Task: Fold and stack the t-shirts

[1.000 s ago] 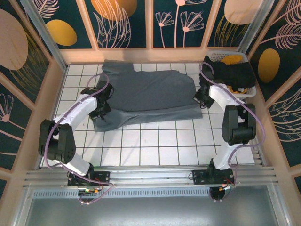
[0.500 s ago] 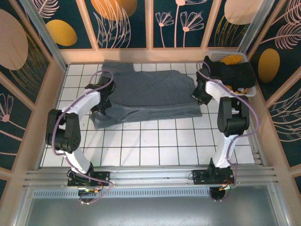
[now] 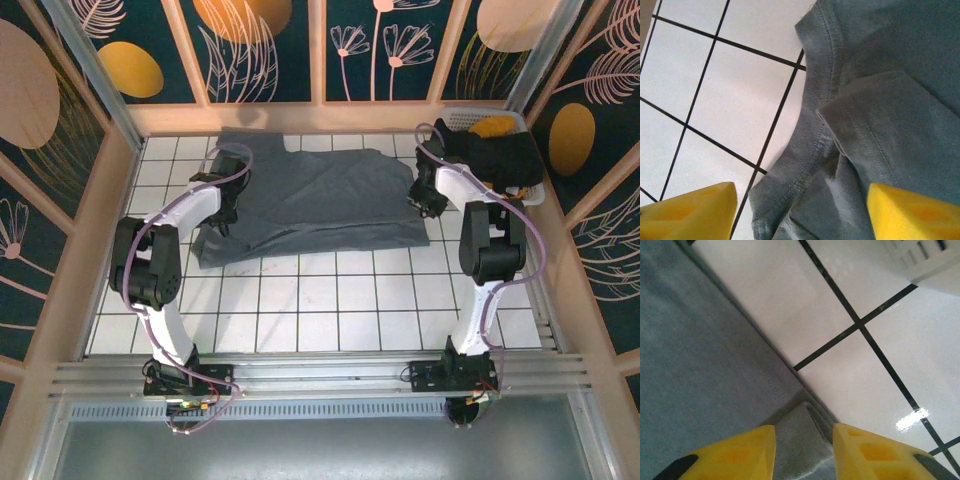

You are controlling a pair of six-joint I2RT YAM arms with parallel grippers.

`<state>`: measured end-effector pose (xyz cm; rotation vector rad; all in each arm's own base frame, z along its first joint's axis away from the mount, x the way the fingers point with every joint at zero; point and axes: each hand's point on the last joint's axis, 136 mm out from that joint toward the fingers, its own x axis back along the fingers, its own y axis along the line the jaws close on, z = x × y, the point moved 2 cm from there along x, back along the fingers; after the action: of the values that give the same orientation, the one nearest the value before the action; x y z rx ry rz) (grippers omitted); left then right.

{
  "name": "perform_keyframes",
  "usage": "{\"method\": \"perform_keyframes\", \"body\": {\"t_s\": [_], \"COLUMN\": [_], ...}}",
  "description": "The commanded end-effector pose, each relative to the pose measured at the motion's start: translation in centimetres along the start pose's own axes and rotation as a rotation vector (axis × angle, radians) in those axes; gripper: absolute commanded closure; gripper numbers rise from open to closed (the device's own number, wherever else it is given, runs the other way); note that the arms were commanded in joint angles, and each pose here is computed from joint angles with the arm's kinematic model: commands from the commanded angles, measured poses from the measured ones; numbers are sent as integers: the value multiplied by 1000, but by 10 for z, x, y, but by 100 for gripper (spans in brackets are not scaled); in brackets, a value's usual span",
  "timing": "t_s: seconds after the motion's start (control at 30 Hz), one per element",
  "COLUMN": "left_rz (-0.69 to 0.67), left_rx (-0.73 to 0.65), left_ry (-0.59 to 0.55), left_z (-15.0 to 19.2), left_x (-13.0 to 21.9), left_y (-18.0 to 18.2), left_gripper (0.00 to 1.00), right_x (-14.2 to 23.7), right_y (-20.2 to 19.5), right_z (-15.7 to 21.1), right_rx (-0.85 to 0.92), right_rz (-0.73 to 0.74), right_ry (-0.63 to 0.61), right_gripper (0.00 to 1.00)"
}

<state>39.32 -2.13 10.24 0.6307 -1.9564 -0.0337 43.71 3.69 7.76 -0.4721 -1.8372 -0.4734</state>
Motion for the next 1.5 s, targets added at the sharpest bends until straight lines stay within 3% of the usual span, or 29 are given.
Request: {"method": "perform_keyframes", "body": {"t_s": [0.0, 0.13, 0.33, 0.47, 0.63, 0.77, 1.17, 1.27, 1.4, 1.47], "left_rz": [19, 106, 228, 294, 298, 299, 243, 233, 220, 205], "left_rx": [102, 271, 556, 634, 650, 656, 615, 608, 598, 585], "left_ry": [-37, 26, 258, 289, 371, 344, 258, 246, 227, 216], "left_z": [-8, 27, 78, 93, 117, 114, 84, 80, 73, 69], "left_x": [28, 44, 6, -1, -15, -23, -40, -41, -44, -43], "left_y": [19, 36, 59, 53, 44, 42, 48, 51, 56, 60], "left_gripper": [29, 33, 36, 36, 39, 42, 66, 74, 93, 100], "right_x": [35, 54, 41, 37, 21, 14, -14, -17, -20, -19], "right_y": [-4, -23, -50, -61, -63, -60, -60, -56, -52, -54], "right_z": [-7, 14, 68, 72, 75, 73, 74, 66, 57, 56], "right_rx": [30, 16, -128, -224, -291, -310, -345, -331, -292, -284], "right_rz": [-9, -57, -330, -458, -478, -479, -379, -371, -320, -282], "right_ry": [-44, -50, 26, -8, 32, 48, 109, 86, 67, 66], "right_gripper": [54, 50, 53, 54, 56, 57, 70, 76, 96, 100]}}
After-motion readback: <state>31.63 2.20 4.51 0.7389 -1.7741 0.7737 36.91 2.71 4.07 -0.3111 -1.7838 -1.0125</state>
